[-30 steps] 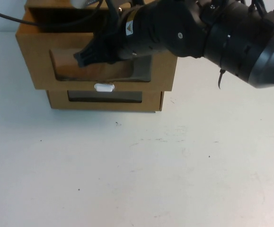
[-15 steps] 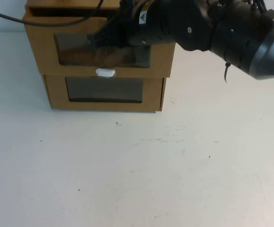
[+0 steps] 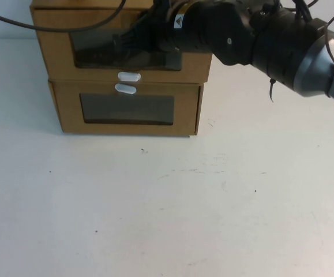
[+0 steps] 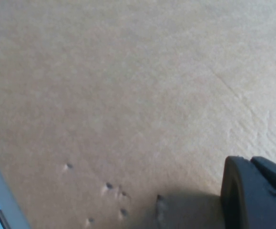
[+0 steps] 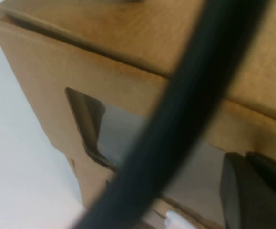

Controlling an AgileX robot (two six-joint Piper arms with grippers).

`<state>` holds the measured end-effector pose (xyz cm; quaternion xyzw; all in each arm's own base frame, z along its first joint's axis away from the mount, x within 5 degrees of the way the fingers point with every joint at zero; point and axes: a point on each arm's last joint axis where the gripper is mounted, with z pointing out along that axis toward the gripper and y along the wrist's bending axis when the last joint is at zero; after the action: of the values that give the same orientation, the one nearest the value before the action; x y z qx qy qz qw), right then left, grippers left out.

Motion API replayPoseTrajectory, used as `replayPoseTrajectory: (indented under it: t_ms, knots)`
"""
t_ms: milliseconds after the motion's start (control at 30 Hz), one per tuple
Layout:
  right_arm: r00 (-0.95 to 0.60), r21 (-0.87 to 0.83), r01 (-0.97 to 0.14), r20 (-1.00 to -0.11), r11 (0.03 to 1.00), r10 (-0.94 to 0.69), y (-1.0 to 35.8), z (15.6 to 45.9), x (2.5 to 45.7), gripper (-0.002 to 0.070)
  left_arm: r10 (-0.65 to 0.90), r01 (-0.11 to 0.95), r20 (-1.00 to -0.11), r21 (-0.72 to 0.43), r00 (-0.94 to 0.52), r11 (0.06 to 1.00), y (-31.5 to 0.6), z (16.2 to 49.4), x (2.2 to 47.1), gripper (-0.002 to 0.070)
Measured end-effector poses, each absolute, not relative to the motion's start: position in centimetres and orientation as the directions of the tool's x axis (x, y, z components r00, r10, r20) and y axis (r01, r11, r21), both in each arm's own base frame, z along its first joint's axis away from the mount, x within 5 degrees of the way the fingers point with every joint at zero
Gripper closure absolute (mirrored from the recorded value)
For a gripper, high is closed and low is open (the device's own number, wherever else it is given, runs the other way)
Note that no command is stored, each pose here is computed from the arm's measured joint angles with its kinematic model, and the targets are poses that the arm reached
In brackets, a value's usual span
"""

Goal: Close the shoe box
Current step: Close the shoe box with your right arm

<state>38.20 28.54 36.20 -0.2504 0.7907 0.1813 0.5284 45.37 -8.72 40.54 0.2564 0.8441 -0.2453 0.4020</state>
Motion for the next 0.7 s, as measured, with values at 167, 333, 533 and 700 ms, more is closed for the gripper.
replayPoseTrajectory:
  t_ms: [167, 333, 533, 700]
  knots:
    - [-0.314, 0.035, -0.581, -0.931, 0.813, -0.185, 28.5, 35.8, 38.7, 0.0689, 0.236, 0.630, -0.805, -0.207, -0.544, 0.748, -8.7, 40.6, 45.3, 0.0680]
    - [-0.330, 0.061, -0.573, -0.930, 0.817, -0.161, 28.5, 35.1, 39.3, 0.0689, 0.235, 0.631, -0.805, -0.209, -0.545, 0.747, -8.7, 40.6, 45.3, 0.0680]
    - [-0.397, 0.082, -0.570, -0.899, 0.818, -0.187, 28.1, 34.6, 39.2, 0.0689, 0.237, 0.632, -0.803, -0.210, -0.547, 0.746, -8.7, 40.6, 45.3, 0.0680]
    - [-0.431, 0.103, -0.618, -0.873, 0.779, -0.227, 27.6, 36.0, 37.7, 0.0689, 0.238, 0.637, -0.808, -0.206, -0.539, 0.743, -8.8, 40.9, 45.2, 0.0680]
